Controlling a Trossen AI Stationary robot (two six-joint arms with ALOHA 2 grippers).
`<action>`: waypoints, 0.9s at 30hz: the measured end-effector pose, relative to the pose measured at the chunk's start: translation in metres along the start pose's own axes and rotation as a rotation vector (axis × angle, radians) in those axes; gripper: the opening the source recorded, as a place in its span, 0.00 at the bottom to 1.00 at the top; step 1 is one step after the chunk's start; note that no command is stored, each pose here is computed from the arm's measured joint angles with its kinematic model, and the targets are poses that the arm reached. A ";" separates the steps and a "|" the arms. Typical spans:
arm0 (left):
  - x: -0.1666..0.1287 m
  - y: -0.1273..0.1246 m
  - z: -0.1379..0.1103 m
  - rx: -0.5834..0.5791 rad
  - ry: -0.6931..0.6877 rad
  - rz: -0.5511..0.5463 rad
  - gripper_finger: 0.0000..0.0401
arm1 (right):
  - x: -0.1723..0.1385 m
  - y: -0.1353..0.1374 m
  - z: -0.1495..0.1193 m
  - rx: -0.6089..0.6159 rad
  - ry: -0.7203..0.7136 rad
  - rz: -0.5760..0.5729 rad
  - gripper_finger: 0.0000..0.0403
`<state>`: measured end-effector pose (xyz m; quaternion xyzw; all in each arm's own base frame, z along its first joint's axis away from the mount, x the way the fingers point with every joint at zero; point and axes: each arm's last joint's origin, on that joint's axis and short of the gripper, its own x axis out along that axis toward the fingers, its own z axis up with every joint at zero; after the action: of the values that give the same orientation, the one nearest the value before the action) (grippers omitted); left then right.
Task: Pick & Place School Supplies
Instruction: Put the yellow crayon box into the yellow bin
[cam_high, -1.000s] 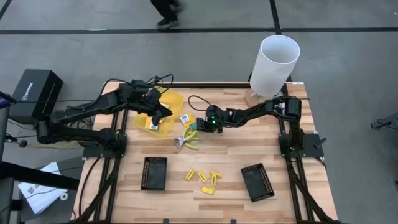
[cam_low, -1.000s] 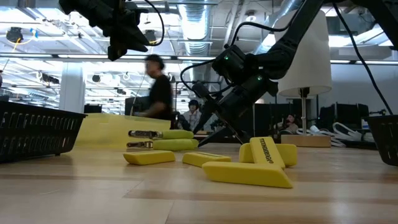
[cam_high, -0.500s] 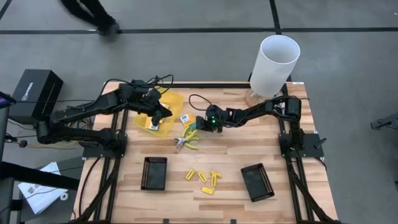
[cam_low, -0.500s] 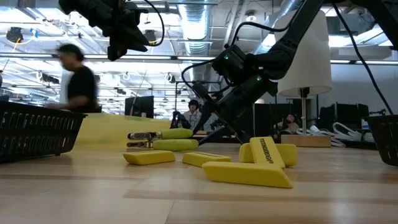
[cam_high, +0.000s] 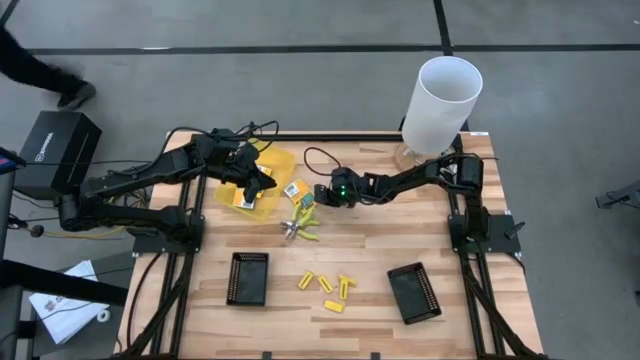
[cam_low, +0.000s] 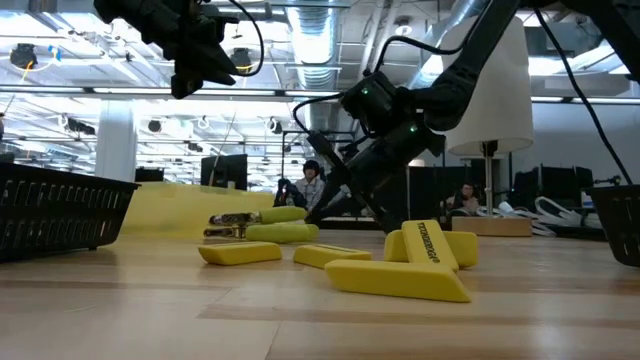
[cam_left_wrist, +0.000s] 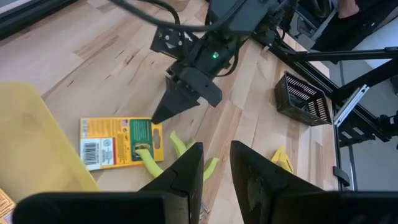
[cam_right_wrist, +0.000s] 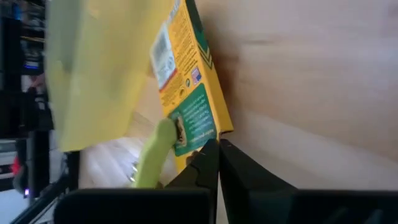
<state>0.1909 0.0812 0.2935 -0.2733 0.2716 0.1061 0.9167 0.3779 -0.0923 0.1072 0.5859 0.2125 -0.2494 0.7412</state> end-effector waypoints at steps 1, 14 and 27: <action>0.000 0.000 0.000 0.000 0.000 0.000 0.19 | 0.000 0.001 0.002 0.001 -0.011 0.018 0.00; 0.000 0.001 0.001 0.016 -0.008 0.010 0.19 | -0.059 0.045 0.033 -0.138 -0.117 0.136 0.00; -0.008 0.013 0.018 -0.016 -0.124 -0.086 0.19 | -0.140 0.092 0.035 -0.273 -0.207 0.288 0.00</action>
<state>0.1874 0.1016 0.3049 -0.2851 0.2014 0.0854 0.9332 0.3256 -0.0916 0.2706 0.4759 0.0813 -0.1686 0.8593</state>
